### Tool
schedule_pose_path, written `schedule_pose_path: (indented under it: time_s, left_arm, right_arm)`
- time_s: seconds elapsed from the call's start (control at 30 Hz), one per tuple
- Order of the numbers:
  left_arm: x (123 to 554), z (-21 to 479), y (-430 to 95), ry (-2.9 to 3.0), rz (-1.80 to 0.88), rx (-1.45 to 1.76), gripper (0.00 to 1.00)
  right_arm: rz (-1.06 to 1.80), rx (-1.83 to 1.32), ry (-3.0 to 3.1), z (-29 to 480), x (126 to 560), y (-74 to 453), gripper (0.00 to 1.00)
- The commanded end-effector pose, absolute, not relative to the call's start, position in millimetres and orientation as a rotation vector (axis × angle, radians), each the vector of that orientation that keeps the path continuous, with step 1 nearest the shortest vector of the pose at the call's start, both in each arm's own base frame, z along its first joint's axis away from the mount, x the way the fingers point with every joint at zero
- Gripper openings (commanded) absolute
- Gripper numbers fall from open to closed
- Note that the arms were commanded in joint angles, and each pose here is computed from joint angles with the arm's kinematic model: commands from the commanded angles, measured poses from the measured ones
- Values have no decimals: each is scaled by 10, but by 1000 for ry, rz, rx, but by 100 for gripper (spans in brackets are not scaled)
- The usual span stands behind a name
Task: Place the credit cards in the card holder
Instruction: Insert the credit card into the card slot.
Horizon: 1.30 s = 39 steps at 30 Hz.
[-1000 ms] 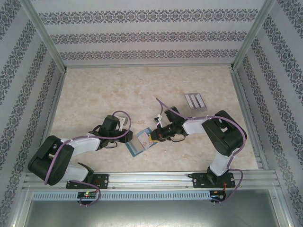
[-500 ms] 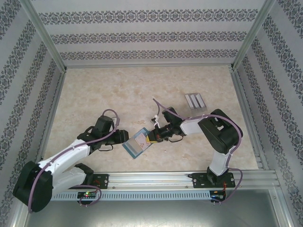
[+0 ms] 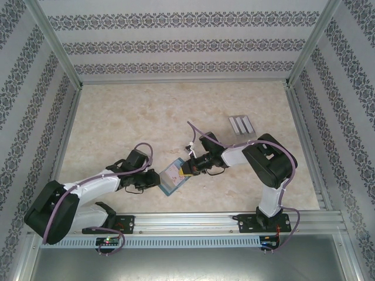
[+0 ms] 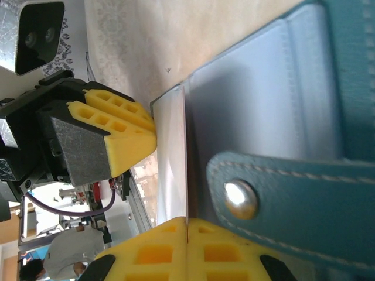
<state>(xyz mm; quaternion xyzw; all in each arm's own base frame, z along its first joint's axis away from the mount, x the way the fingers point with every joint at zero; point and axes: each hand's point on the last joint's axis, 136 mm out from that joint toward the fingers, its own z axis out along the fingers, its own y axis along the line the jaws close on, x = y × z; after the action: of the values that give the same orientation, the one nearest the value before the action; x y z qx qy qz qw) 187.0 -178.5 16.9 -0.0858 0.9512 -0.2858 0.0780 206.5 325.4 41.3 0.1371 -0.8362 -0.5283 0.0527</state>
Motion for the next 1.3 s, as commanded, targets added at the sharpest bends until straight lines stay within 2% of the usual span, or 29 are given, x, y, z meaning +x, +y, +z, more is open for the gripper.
schedule_pose_path:
  time_s: [0.0,0.33,1.03,1.27]
  left_arm:
    - [1826,-15,-1680,2902,-730,-294,17]
    - [1889,-9,-1522,2911,-555,-231,16]
    - [1869,-117,-1438,2969,-453,-216,5]
    - [1906,-89,-1464,2948,-475,-236,5]
  right_arm:
    - [-1657,525,-2491,496,2013,3336,0]
    - [-1631,467,-2492,447,2040,3305,0]
    - [-1636,385,-2514,299,2261,3222,1]
    - [-1630,401,-2483,334,2168,3312,2]
